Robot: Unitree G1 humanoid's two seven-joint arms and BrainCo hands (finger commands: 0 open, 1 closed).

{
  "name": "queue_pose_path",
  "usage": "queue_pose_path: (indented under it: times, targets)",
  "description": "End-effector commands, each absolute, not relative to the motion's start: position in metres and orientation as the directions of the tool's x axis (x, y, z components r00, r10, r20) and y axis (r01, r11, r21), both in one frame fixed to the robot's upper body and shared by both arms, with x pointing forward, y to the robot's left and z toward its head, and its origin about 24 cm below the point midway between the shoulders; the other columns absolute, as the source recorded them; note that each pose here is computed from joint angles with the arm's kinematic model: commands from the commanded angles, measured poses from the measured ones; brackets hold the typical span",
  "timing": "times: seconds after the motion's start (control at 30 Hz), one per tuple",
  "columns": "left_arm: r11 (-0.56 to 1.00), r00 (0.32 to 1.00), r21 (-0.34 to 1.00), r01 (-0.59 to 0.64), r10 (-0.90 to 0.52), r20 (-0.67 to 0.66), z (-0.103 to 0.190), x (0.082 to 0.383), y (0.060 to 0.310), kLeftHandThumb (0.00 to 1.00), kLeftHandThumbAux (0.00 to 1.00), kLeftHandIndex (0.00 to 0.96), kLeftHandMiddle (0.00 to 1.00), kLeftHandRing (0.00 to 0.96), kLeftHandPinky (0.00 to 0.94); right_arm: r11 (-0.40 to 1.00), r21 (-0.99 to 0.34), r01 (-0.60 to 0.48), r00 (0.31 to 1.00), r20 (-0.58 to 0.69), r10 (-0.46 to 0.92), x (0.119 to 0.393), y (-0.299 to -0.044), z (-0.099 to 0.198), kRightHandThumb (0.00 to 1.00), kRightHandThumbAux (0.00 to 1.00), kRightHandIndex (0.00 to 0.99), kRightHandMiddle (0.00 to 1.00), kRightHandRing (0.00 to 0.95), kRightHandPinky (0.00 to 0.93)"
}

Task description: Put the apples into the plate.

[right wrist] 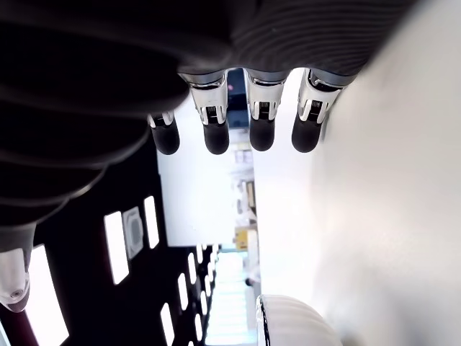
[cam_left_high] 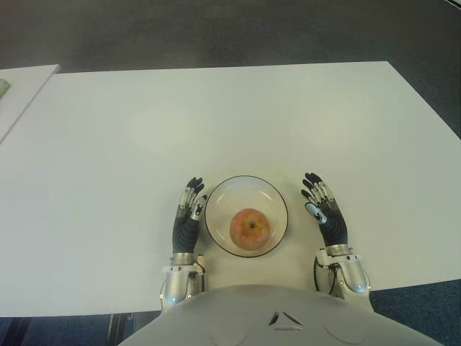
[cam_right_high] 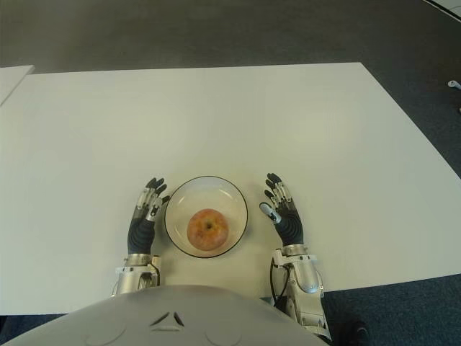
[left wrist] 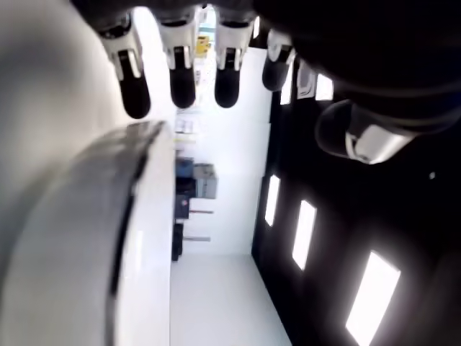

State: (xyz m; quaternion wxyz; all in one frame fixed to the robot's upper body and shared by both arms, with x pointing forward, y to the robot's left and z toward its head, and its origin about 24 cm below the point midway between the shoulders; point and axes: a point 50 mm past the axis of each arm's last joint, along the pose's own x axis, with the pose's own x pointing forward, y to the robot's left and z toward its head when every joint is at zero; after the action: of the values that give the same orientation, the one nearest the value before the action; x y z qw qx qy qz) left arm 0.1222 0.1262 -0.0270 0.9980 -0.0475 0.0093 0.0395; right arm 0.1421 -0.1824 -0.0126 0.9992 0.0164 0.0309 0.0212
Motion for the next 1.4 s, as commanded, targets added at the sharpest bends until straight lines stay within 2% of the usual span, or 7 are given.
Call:
queue_pose_path:
  times: [0.03,0.6,0.87,1.4]
  targets:
    - [0.988,0.985,-0.085,-0.128,0.116,-0.13,-0.048,0.112,0.126,0.101,0.367,0.175,0.179,0.165,0.227,0.999,0.028,-0.032,0.987,-0.155,0.036,0.132,-0.185,-0.025,0.074,0.506,0.0,0.0,0.0,0.0]
    - [0.988,0.987,-0.054,-0.148,0.144,-0.069,-0.041,0.113,0.128,0.099,0.377,0.17,0.2,0.188,0.226,0.999,0.026,-0.024,0.987,-0.16,0.028,0.132,-0.179,-0.026,0.075,0.485,0.005,0.0,0.0,0.0]
    - [0.984,0.986,-0.079,-0.157,0.152,-0.066,-0.04,0.112,0.128,0.112,0.374,0.146,0.165,0.157,0.201,0.998,0.056,-0.01,0.987,-0.161,0.019,0.132,-0.176,-0.027,0.073,0.474,0.01,0.0,0.0,0.0]
    - [0.985,0.985,-0.045,-0.166,0.163,-0.061,-0.035,0.108,0.133,0.112,0.376,0.079,0.112,0.116,0.178,0.996,0.088,-0.009,0.988,-0.155,0.023,0.129,-0.171,-0.027,0.073,0.467,0.015,0.0,0.0,0.0]
